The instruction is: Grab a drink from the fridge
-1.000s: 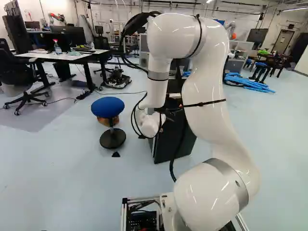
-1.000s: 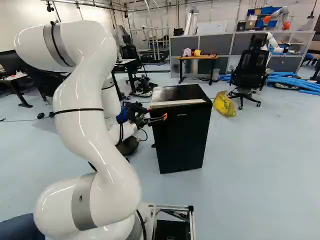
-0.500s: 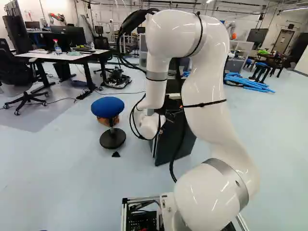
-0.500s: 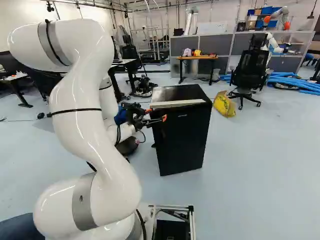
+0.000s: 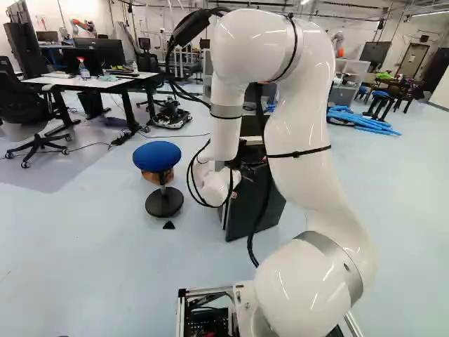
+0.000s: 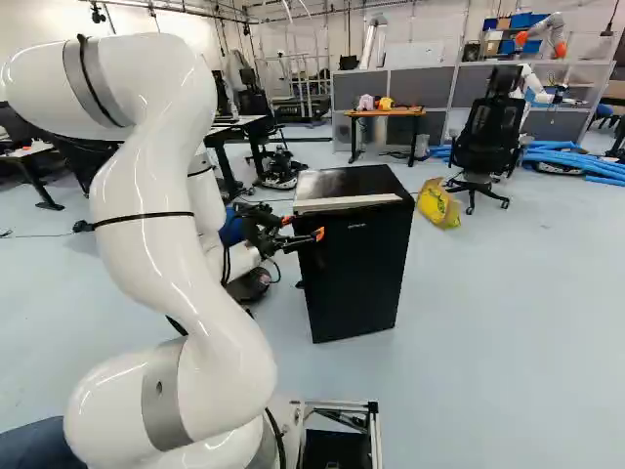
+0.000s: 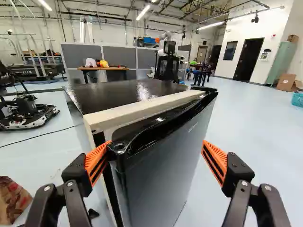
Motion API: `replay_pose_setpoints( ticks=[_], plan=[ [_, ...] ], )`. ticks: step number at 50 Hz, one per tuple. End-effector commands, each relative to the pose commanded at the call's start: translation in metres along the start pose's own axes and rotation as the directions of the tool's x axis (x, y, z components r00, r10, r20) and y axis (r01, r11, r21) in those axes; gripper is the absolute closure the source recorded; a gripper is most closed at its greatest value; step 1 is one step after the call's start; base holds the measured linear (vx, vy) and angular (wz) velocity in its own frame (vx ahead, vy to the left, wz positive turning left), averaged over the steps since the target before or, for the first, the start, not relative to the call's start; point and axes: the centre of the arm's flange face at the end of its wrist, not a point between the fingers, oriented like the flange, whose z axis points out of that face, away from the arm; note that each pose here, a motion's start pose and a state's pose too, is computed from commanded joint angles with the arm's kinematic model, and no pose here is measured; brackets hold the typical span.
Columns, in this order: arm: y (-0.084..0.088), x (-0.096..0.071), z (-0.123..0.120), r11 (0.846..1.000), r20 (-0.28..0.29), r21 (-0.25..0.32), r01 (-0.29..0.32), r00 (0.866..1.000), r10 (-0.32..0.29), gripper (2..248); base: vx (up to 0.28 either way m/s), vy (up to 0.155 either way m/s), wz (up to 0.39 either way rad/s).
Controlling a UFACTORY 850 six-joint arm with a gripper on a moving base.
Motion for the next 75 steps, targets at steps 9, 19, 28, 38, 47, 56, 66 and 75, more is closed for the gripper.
replay_pose_setpoints(
  ticks=[9,19,28,38,47,56,66,75],
  plan=[
    [0.003,0.000,-0.005,1.000,0.002,-0.012,0.004,1.000,-0.003,3,0.000,0.000,0.000],
    [0.006,0.000,-0.007,0.999,0.003,-0.034,0.004,1.000,-0.004,3,0.000,0.000,0.000],
    [0.009,0.000,-0.009,0.998,0.004,-0.061,0.004,1.000,-0.003,3,0.000,0.000,0.000],
    [0.012,0.000,-0.011,0.996,0.004,-0.092,0.003,1.000,-0.003,3,0.000,0.000,0.000],
    [0.016,0.000,-0.013,0.993,0.005,-0.121,0.003,1.000,-0.003,3,0.000,0.000,0.000],
    [0.023,0.000,-0.020,0.990,0.009,-0.144,0.011,1.000,-0.010,3,0.000,0.000,0.000],
    [0.033,0.000,-0.031,0.986,0.015,-0.164,0.025,1.000,-0.022,3,0.000,0.000,0.000],
    [0.042,0.000,-0.041,0.982,0.020,-0.183,0.038,0.999,-0.035,3,0.000,0.000,0.000]
  ],
)
